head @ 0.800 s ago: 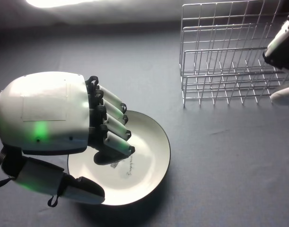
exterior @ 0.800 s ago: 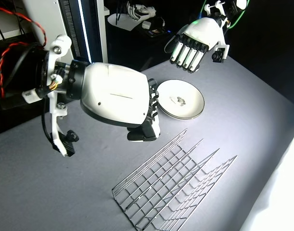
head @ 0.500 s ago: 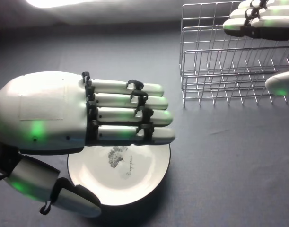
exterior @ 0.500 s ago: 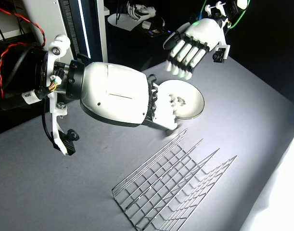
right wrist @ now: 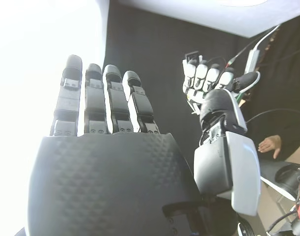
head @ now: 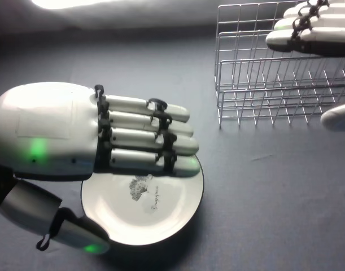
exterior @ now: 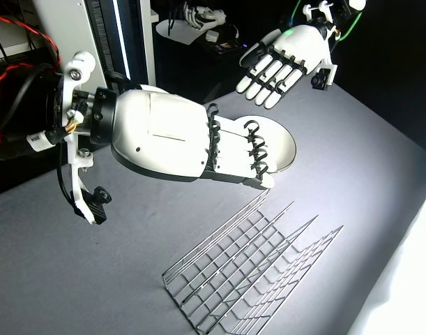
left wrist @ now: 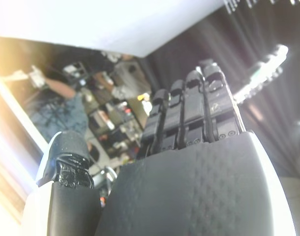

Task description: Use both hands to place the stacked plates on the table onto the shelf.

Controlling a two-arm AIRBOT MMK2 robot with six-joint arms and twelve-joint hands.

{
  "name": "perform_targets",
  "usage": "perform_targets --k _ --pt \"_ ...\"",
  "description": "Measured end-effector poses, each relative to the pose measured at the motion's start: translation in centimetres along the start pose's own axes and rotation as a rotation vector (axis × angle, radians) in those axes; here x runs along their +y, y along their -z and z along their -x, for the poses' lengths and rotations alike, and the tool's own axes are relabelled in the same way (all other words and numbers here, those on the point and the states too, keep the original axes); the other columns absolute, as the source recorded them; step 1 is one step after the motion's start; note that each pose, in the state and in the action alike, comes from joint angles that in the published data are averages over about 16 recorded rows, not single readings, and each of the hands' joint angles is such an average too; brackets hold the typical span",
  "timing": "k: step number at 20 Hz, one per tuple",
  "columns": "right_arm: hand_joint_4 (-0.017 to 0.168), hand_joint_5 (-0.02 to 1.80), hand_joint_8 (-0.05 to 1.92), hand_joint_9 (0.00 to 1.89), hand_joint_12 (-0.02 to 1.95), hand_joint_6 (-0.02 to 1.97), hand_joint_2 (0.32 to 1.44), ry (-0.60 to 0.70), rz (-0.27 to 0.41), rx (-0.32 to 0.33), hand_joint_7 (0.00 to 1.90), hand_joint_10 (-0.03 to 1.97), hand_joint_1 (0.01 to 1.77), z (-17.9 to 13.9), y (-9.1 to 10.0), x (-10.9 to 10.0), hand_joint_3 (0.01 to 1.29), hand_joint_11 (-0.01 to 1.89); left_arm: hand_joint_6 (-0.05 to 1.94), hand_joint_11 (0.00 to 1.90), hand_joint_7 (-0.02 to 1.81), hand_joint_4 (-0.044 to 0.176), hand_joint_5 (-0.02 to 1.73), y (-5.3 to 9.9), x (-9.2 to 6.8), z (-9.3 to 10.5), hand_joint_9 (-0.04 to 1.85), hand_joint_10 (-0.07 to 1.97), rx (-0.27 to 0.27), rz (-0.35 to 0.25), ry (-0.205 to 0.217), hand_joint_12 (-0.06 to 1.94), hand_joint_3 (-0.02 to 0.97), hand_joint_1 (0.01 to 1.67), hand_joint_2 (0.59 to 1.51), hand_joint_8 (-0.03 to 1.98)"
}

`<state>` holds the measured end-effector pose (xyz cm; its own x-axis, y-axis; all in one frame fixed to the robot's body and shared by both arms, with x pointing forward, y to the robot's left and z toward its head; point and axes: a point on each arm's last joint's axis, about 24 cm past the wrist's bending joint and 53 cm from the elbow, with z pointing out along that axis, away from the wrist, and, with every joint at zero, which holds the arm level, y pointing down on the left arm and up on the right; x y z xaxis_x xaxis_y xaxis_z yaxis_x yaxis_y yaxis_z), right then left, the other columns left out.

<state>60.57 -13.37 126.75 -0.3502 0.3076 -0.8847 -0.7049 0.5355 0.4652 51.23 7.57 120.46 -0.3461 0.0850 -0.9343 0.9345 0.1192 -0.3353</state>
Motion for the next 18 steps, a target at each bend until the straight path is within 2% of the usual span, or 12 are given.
perform_targets --k 6,13,18 --pt "0.005 0.06 0.01 0.05 0.22 0.02 1.16 0.001 0.011 0.002 0.05 0.00 0.06 -0.1 0.0 0.4 0.02 0.01 0.02 0.02 0.02 0.001 0.02 0.8 1.1 -2.5 0.02 0.01 0.120 -0.010 -0.020 -0.02 0.022 0.03 1.229 -0.01" --pt "0.004 0.06 0.01 0.05 0.22 0.02 1.14 0.005 0.024 0.002 0.05 0.00 0.04 -0.2 -0.1 0.7 0.02 0.01 0.02 0.02 0.02 -0.001 0.02 2.0 3.4 -5.5 0.02 0.01 0.250 0.003 -0.047 -0.01 0.021 0.02 1.219 -0.01" --pt "0.004 0.08 0.01 0.06 0.25 0.02 1.12 0.007 0.037 0.002 0.07 0.00 0.04 -0.3 -0.1 1.1 0.02 0.01 0.02 0.02 0.02 0.000 0.02 3.0 5.3 -6.5 0.02 0.01 0.296 0.031 -0.057 0.00 0.021 0.02 1.213 -0.01"
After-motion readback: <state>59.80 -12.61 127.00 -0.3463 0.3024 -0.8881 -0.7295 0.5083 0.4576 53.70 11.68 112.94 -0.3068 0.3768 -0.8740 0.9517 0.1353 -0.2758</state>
